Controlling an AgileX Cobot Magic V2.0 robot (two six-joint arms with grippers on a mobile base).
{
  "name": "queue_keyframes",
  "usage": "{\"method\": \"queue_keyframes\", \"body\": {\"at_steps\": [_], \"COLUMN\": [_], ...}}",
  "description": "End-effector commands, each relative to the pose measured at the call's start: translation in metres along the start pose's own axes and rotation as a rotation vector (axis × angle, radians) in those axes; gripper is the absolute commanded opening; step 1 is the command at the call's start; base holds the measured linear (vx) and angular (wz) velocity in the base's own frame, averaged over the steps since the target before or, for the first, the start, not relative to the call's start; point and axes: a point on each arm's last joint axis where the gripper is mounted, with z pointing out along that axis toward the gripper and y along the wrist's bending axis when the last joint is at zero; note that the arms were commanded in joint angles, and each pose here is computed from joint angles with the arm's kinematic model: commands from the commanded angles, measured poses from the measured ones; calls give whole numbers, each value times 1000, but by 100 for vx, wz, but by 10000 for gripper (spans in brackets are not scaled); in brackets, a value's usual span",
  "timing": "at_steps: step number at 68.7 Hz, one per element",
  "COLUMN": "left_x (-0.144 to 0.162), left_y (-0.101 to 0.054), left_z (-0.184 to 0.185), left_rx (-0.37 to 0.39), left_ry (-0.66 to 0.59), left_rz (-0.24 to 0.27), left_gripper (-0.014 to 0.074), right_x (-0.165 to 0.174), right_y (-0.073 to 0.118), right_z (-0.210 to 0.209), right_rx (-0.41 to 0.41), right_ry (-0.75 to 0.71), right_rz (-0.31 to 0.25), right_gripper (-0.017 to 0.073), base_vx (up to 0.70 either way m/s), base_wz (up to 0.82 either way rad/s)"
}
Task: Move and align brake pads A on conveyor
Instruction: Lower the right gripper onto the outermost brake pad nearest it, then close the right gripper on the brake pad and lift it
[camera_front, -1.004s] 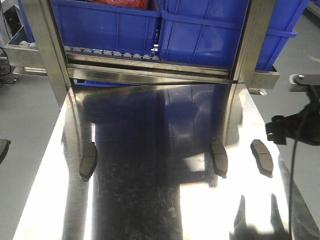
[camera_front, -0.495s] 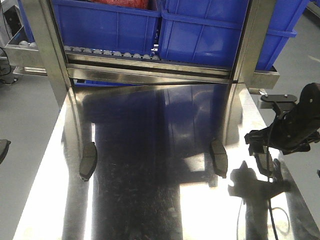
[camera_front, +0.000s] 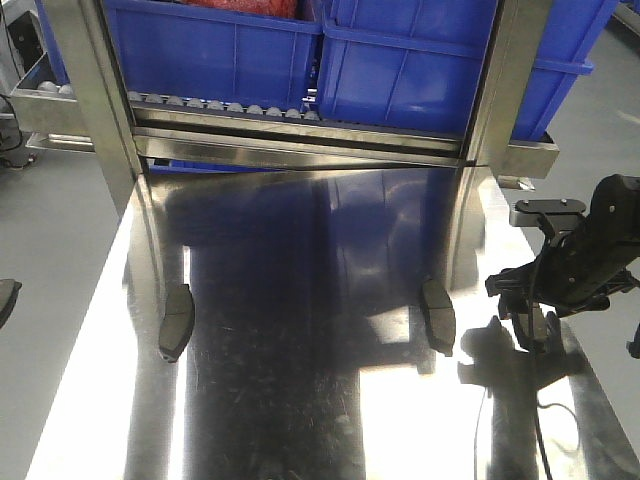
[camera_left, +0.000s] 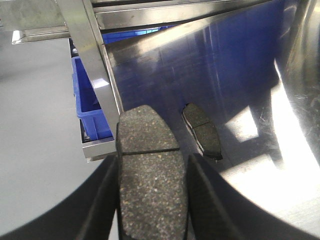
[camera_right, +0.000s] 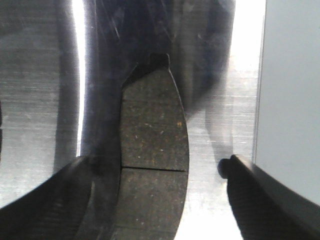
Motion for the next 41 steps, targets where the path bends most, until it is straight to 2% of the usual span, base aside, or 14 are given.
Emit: {"method": "queue_keyframes", "body": {"at_steps": [1, 41], "left_x": [-16, -16], "left_y": [1, 1], "left_z": [-5, -5], "left_rx": [-14, -14], "left_ry": [-114, -114], "left_rz": [-10, -10], "left_gripper": [109, 109], "right_x": [-13, -13], "right_y": [-1, 0], "right_z": [-20, -13], "right_rx": [9, -12], "right_ry": [-105, -94], "right_rz": [-17, 3], "right_gripper": [485, 442], "base_vx": [0, 0], "base_wz": [0, 0]}}
